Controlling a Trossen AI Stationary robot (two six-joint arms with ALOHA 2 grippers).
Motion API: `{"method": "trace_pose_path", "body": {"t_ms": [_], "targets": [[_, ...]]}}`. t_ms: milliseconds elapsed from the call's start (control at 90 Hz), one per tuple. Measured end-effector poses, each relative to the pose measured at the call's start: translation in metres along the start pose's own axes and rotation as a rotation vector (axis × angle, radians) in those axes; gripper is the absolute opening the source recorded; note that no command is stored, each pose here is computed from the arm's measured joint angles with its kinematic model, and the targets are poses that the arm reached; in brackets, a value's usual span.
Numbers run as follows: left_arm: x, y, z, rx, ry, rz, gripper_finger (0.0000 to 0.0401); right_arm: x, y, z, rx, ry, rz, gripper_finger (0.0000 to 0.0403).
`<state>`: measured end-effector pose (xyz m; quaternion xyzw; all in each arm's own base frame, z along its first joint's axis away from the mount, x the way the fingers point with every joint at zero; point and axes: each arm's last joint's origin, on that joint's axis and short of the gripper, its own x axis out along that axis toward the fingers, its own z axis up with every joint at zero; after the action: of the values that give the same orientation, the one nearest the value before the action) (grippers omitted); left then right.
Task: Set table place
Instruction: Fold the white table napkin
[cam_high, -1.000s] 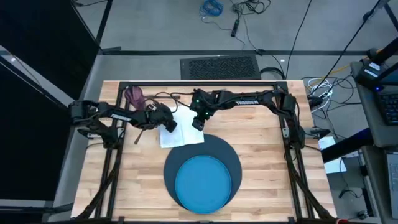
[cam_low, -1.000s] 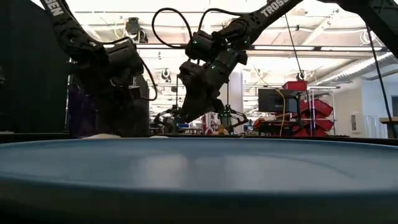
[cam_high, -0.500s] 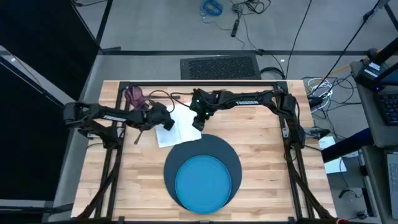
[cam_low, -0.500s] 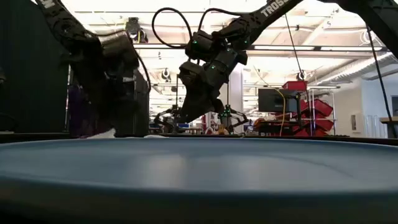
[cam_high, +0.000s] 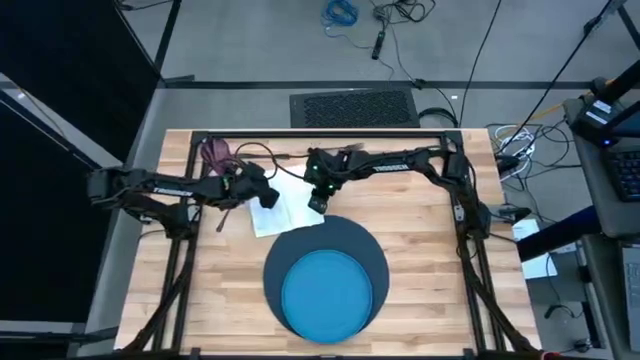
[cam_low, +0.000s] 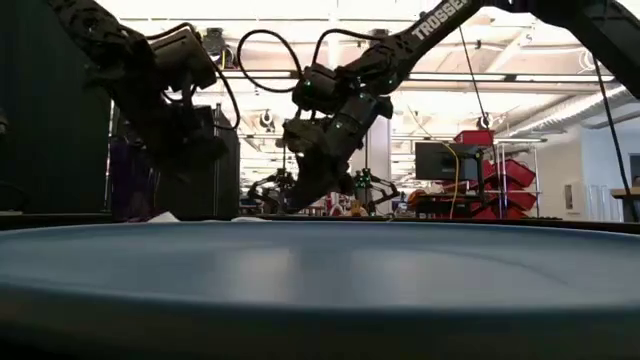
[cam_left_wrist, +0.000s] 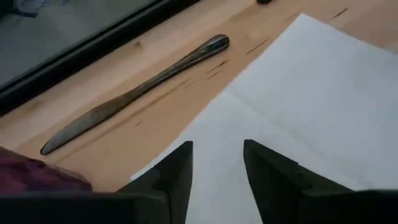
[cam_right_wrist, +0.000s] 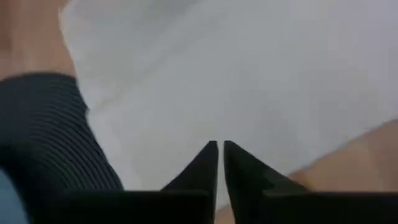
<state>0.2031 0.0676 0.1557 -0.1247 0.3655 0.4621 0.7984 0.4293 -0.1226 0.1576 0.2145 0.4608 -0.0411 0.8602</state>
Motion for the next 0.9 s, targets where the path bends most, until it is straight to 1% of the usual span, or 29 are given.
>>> {"method": "trace_pose_path", "body": {"t_ms": [244,478,644,900], "targets": [[0.000,0.001,-0.001,0.008,0.009,0.005,0.0130,0.000,0.001,0.001,-0.002,-0.009,0.003,0.0000],[0.000,0.001,-0.001,0.009,0.011,0.005,0.0130,0.022,-0.002,-0.008,0.009,0.036,0.022,0.0000],[0.000,0.001,-0.001,0.009,0.013,0.001,0.0130,0.026,-0.004,-0.011,0.017,0.053,0.004,0.0000],[0.000,0.001,-0.001,0.026,0.013,0.001,0.0130,0.021,-0.011,-0.019,0.062,0.158,-0.029,0.0000]]}}
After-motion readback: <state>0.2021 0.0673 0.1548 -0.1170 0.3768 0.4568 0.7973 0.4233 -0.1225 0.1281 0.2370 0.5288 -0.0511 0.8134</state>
